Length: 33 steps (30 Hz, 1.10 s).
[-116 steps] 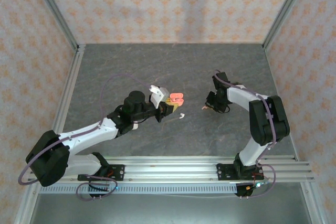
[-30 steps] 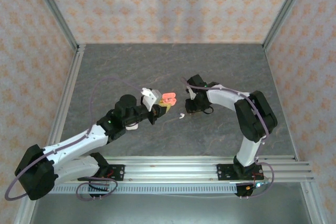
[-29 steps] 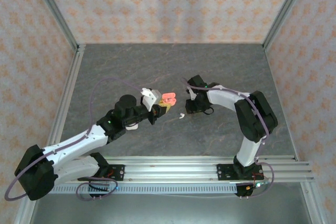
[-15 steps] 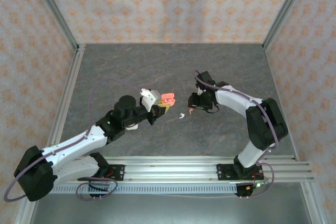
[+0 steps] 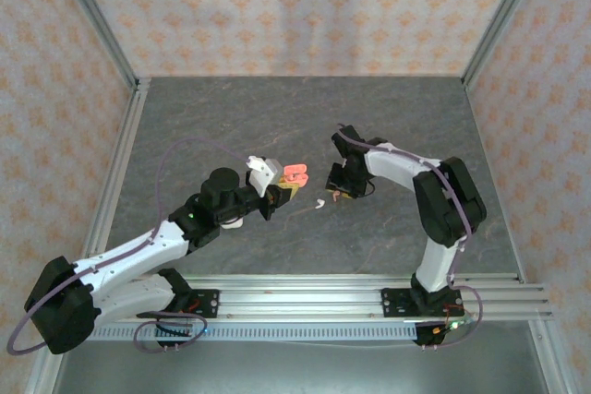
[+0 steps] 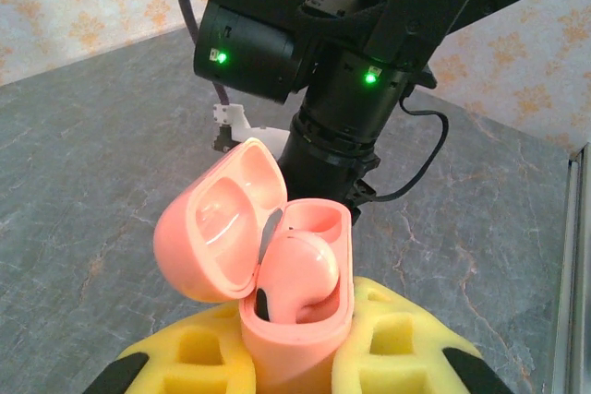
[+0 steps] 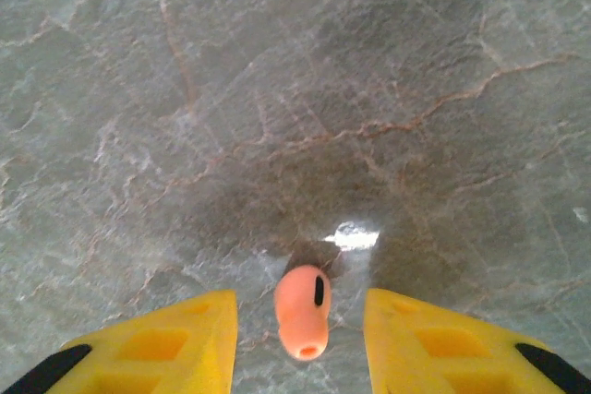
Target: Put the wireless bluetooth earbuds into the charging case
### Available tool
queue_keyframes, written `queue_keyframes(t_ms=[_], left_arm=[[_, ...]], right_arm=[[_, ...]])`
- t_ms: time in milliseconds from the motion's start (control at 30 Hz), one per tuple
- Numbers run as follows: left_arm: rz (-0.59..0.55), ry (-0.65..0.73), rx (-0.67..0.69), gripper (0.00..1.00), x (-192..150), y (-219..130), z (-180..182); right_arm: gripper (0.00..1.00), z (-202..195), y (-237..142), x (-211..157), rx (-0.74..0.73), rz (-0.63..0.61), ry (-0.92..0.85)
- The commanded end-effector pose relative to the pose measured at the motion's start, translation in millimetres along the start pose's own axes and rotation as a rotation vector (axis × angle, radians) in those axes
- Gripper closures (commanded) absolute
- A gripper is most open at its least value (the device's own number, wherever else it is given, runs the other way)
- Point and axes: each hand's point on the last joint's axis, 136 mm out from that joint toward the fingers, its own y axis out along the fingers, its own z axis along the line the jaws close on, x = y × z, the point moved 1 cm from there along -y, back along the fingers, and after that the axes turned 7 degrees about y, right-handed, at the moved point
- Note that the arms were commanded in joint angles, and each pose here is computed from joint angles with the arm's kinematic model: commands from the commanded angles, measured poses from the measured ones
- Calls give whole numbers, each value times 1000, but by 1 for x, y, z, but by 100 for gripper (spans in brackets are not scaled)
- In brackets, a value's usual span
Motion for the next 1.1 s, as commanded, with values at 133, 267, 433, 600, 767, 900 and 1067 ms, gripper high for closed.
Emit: queue_keyframes(t_ms=[133,267,433,600,767,900,1067], left_arm=[[-22,26,-7,100,4,-2,-4],[-19,31,-1,100,2,-2,-3],[-16,40,6,100,2,-2,-2],[-12,41,8,100,2,0,-1],[-9,37,2,100,2,2,-1],[-8,37,3,100,2,2,-1],[-7,36,10,100,0,2,0]], right_arm=[[64,-9,10,3,-85,7,1],[69,-7,11,3,-79,18,-2],[73,-3,8,0,-60,25,-4],[72,-3,10,-5,-62,36,-9],[74,-4,15,-8,-70,47,-9],[82,-2,12,-7,-64,43,-15],[89,4,1,-5,-41,25,-18]])
